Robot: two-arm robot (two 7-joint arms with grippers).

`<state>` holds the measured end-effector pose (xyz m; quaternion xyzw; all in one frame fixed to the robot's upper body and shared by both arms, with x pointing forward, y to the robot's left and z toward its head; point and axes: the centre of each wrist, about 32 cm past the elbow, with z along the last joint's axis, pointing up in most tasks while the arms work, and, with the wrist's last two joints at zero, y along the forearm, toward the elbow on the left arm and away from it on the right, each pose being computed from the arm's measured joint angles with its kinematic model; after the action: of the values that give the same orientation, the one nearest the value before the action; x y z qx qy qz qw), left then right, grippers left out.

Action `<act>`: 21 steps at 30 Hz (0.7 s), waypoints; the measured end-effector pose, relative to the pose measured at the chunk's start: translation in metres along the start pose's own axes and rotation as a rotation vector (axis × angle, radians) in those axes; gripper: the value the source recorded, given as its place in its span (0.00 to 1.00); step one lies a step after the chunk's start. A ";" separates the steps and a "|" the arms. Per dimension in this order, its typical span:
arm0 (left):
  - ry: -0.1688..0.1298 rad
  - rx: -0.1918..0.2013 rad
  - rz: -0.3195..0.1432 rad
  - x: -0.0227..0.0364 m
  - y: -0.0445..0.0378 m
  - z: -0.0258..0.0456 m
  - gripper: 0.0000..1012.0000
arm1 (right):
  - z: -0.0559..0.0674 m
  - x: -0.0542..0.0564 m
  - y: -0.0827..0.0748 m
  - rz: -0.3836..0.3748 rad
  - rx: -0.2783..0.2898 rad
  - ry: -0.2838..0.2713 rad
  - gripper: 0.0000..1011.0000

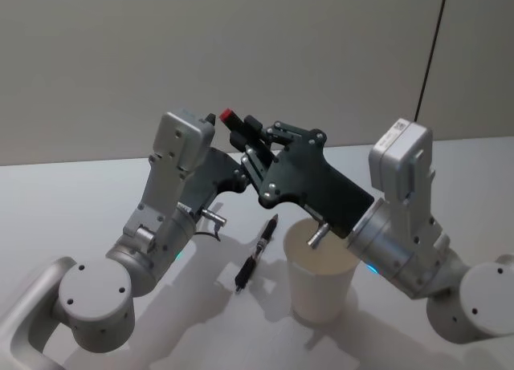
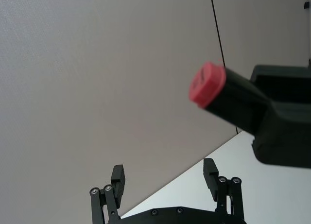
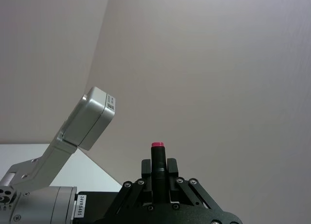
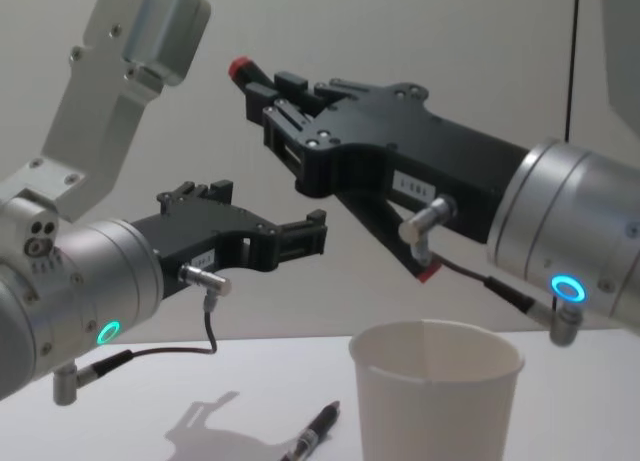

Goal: Place the pen into the pen holder.

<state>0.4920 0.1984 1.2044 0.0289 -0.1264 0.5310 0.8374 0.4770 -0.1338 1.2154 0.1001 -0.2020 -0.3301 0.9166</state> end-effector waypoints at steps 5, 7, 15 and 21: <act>0.000 0.000 0.000 0.0000 0.0000 0.0000 0.99 | -0.003 -0.002 -0.002 -0.001 -0.010 0.006 0.17; 0.000 0.000 0.000 0.0000 0.0000 0.0000 0.99 | -0.004 -0.003 -0.003 -0.002 -0.014 0.009 0.17; 0.000 0.000 0.000 0.0000 0.0000 0.0000 0.99 | -0.010 -0.006 -0.011 -0.011 -0.040 0.021 0.17; 0.000 0.000 0.000 0.0000 0.0000 0.0000 0.99 | -0.014 -0.006 -0.014 -0.020 -0.057 0.021 0.17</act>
<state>0.4920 0.1984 1.2044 0.0289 -0.1264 0.5311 0.8373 0.4707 -0.1401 1.1966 0.0797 -0.1818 -0.3438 0.9178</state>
